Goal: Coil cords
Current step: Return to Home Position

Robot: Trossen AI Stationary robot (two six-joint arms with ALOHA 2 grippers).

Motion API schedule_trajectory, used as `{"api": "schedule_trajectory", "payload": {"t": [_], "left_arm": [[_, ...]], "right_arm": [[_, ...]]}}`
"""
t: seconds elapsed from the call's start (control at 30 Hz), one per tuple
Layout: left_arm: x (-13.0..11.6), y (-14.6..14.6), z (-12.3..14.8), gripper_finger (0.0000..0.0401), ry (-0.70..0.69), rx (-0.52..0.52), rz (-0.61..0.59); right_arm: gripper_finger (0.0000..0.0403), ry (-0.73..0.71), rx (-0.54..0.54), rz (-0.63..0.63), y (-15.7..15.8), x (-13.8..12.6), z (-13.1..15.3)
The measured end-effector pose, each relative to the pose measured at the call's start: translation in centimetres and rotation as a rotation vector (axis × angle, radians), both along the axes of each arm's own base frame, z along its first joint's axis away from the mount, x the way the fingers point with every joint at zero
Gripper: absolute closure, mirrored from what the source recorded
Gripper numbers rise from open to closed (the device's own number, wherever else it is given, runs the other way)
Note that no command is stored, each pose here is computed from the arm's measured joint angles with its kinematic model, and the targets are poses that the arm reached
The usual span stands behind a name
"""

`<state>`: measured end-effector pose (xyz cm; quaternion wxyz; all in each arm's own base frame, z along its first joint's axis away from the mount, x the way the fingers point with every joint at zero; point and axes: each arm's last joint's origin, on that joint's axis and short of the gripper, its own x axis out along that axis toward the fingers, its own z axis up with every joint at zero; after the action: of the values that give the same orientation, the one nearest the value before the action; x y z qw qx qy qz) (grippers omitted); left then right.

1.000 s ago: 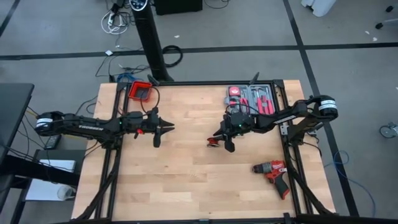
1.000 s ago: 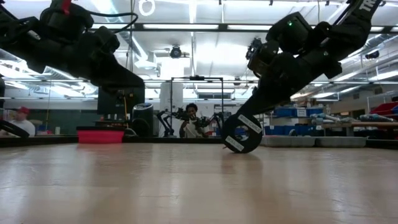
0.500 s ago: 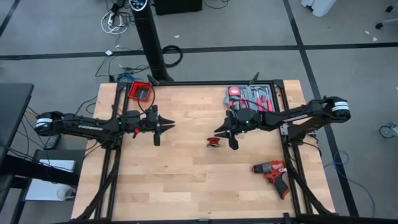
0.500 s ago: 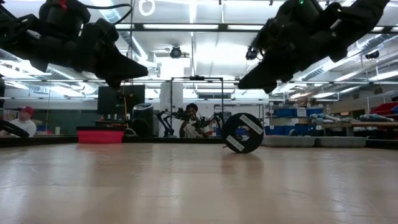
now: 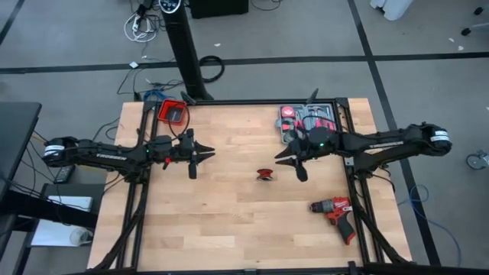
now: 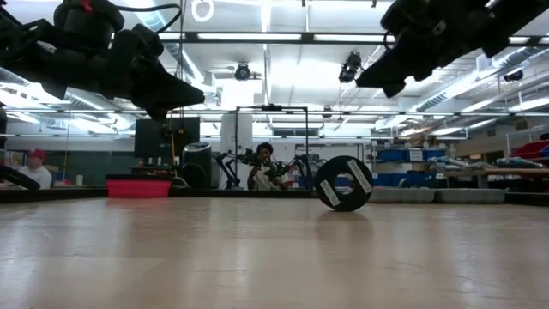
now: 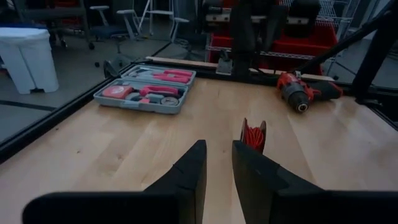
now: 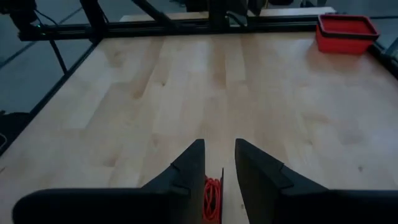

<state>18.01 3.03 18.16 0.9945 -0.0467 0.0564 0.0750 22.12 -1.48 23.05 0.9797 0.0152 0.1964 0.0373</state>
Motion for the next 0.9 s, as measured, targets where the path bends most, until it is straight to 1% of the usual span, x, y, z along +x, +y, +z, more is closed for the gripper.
{"api": "schedule_trajectory", "payload": {"t": [0.17,0.27,0.33,0.4,0.47,0.57,0.7,0.83,0.9], "left_arm": [[0.0,0.0,0.0,0.032,0.001,-0.001,0.0],[0.0,0.0,0.0,0.032,-0.002,-0.001,0.0],[0.0,0.0,0.0,0.032,-0.001,-0.001,-0.002],[0.0,0.0,0.0,0.032,0.003,-0.002,-0.003],[0.0,0.0,-0.1,0.032,0.009,-0.003,0.002],[0.0,0.0,-0.1,0.032,0.007,-0.002,0.003],[0.0,0.0,0.3,0.032,-0.03,0.004,0.004],[0.1,0.0,0.9,0.032,-0.09,0.015,0.004],[0.1,0.0,1.3,0.032,-0.137,0.023,0.004]], "right_arm": [[0.0314,0.013,-0.027,0.004,0.1,-1.6,0.9],[0.0314,0.095,-0.066,-0.06,-0.1,-2.6,0.5],[0.0314,0.148,-0.066,-0.089,-0.1,-3.2,0.2],[0.0314,0.143,-0.046,-0.079,0.1,-3.6,0.0],[0.0315,0.108,-0.019,-0.027,0.5,-4.0,-0.5],[0.0317,0.07,-0.011,0.003,0.8,-4.7,-1.8],[0.0317,0.037,-0.009,-0.037,0.8,-5.4,-4.3],[0.0316,0.065,0.058,-0.096,0.8,-6.2,-7.0],[0.0317,0.063,0.089,-0.11,0.8,-6.4,-7.6]]}}
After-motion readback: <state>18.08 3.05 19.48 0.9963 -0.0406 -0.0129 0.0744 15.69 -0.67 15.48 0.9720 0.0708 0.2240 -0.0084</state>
